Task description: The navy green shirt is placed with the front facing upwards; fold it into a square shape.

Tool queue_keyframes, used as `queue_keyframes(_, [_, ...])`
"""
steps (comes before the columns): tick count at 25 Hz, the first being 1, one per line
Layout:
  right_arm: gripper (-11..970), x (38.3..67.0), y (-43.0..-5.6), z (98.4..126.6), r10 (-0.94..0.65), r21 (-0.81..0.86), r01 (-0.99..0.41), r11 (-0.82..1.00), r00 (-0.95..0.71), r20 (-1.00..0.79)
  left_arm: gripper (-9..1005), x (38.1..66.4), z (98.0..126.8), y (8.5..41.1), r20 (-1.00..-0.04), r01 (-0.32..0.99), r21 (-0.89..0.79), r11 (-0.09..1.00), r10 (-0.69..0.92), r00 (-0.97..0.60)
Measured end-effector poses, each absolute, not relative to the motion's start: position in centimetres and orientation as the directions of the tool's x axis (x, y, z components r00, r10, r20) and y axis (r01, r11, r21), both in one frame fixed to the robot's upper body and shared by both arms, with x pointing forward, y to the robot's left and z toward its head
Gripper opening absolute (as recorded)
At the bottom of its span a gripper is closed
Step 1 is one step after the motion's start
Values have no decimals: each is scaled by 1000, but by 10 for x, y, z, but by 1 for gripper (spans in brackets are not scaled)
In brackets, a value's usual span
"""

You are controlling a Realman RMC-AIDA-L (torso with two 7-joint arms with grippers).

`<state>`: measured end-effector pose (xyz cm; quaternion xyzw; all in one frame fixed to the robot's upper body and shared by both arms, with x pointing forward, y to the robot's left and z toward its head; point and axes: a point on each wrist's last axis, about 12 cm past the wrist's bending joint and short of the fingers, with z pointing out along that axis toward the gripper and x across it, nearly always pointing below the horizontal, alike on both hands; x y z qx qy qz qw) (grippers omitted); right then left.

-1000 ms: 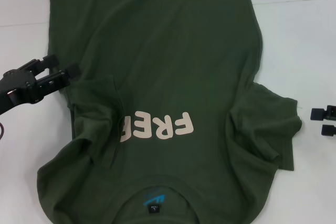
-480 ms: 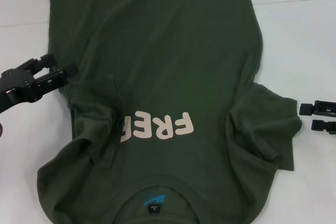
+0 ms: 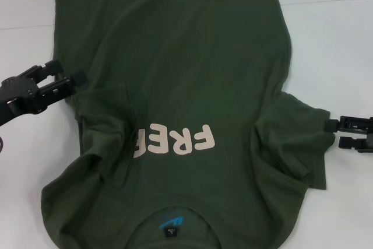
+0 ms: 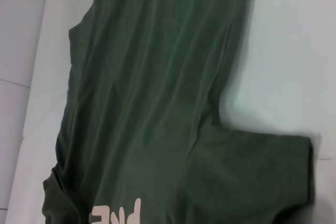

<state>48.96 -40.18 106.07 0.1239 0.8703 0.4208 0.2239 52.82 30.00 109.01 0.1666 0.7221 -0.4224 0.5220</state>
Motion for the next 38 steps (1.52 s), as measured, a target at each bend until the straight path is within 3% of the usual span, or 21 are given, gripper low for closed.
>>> queue_keyframes(38, [887, 496, -382, 1048, 393, 793, 5, 609, -870, -296, 903, 529, 1088, 300, -896, 675, -432, 598, -202, -395])
